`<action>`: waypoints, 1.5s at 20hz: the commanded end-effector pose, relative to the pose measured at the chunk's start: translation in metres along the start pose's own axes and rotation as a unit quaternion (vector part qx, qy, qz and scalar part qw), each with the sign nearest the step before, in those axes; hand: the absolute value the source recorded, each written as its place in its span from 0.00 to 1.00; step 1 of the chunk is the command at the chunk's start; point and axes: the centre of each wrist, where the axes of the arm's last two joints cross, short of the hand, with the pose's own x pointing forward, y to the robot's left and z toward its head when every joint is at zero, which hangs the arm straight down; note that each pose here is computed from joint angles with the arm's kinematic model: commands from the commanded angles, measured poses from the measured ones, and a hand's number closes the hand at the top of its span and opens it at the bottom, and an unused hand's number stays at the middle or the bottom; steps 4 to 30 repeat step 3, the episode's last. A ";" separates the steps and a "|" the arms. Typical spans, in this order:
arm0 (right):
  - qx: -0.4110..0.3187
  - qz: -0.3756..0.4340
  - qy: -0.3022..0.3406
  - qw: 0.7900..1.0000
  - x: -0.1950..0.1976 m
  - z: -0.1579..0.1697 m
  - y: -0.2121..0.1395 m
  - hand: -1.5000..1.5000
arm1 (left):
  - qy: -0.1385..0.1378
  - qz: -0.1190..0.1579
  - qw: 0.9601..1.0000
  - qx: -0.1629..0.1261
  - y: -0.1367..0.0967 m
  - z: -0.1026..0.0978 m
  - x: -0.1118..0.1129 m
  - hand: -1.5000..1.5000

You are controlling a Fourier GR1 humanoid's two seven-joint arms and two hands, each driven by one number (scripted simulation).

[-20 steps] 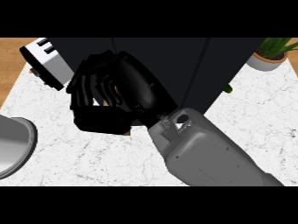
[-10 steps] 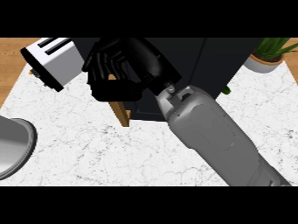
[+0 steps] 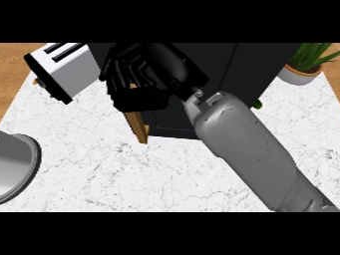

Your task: Pick up the wine, place it into the cabinet and close the cabinet

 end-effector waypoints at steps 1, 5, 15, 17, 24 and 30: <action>-0.107 0.029 0.071 0.991 -0.029 0.007 -0.068 1.00 | -0.003 0.003 1.000 0.002 -0.005 -0.009 -0.002 0.00; -0.103 0.032 0.063 0.992 -0.030 0.012 -0.075 1.00 | 0.000 0.008 1.000 0.007 -0.007 -0.010 -0.009 0.00; -0.103 0.032 0.063 0.992 -0.030 0.012 -0.075 1.00 | 0.000 0.008 1.000 0.007 -0.007 -0.010 -0.009 0.00; -0.103 0.032 0.063 0.992 -0.030 0.012 -0.075 1.00 | 0.000 0.008 1.000 0.007 -0.007 -0.010 -0.009 0.00; -0.103 0.032 0.063 0.992 -0.030 0.012 -0.075 1.00 | 0.000 0.008 1.000 0.007 -0.007 -0.010 -0.009 0.00; -0.103 0.032 0.063 0.992 -0.030 0.012 -0.075 1.00 | 0.000 0.008 1.000 0.007 -0.007 -0.010 -0.009 0.00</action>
